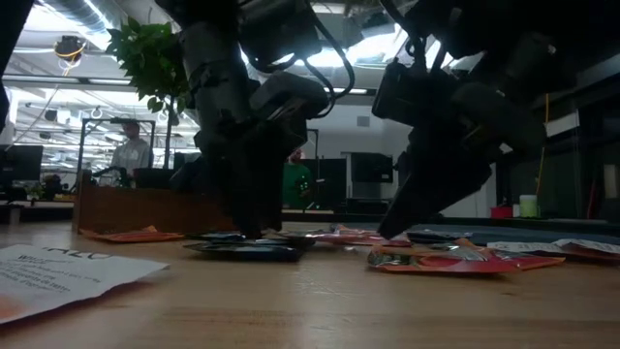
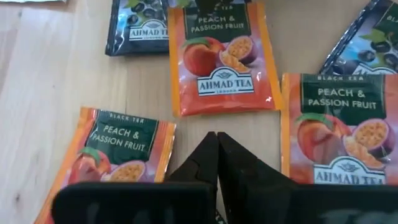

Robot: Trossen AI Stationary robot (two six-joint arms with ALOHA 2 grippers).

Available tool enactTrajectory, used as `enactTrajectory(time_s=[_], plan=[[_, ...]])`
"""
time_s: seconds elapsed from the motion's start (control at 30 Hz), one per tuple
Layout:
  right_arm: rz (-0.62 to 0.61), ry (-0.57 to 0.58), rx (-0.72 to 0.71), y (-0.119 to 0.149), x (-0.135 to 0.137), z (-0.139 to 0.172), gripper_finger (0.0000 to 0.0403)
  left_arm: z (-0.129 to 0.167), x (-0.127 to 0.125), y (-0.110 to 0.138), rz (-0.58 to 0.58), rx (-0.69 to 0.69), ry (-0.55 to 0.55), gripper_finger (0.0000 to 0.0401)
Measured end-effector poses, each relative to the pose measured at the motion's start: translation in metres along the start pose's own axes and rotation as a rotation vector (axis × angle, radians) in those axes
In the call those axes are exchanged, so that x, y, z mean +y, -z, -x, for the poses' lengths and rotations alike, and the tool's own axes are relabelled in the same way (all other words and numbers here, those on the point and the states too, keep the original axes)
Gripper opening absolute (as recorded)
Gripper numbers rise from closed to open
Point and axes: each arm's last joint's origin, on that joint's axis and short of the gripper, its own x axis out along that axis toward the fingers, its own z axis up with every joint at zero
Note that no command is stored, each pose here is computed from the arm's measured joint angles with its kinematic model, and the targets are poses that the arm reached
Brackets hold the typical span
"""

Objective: Pick & Place Tea
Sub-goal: Put the orange tea bag into the right section of the wooden organizer

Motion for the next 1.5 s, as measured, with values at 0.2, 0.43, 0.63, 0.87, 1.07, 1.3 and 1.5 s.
enactTrajectory(time_s=[0.2,0.43,0.63,0.87,1.07,1.3,1.5], plan=[[-0.009,-0.015,-0.009,0.002,0.0,-0.02,0.0011,0.0,-0.005,-0.003,-0.011,-0.021,0.052,0.0121],[0.009,-0.023,-0.023,-0.01,0.003,-0.029,0.0011,0.0,-0.005,-0.002,-0.007,-0.001,0.062,0.0121],[0.018,-0.026,-0.027,-0.014,0.004,-0.028,0.0012,0.0,-0.005,-0.001,-0.006,0.024,0.07,0.0111],[0.013,-0.024,-0.021,-0.013,0.004,-0.028,0.0012,0.0,-0.004,0.0,-0.022,0.03,0.055,0.0041],[0.013,-0.023,-0.02,-0.013,0.004,-0.028,0.0012,0.0,-0.004,0.0,-0.043,0.02,0.049,0.0004],[0.014,-0.036,0.031,-0.012,0.003,-0.024,0.0012,0.006,-0.006,0.0,-0.097,0.002,0.061,0.0002],[0.042,-0.006,0.14,-0.011,0.003,0.006,0.0012,0.025,-0.008,0.0,-0.16,-0.029,0.063,0.0002]])
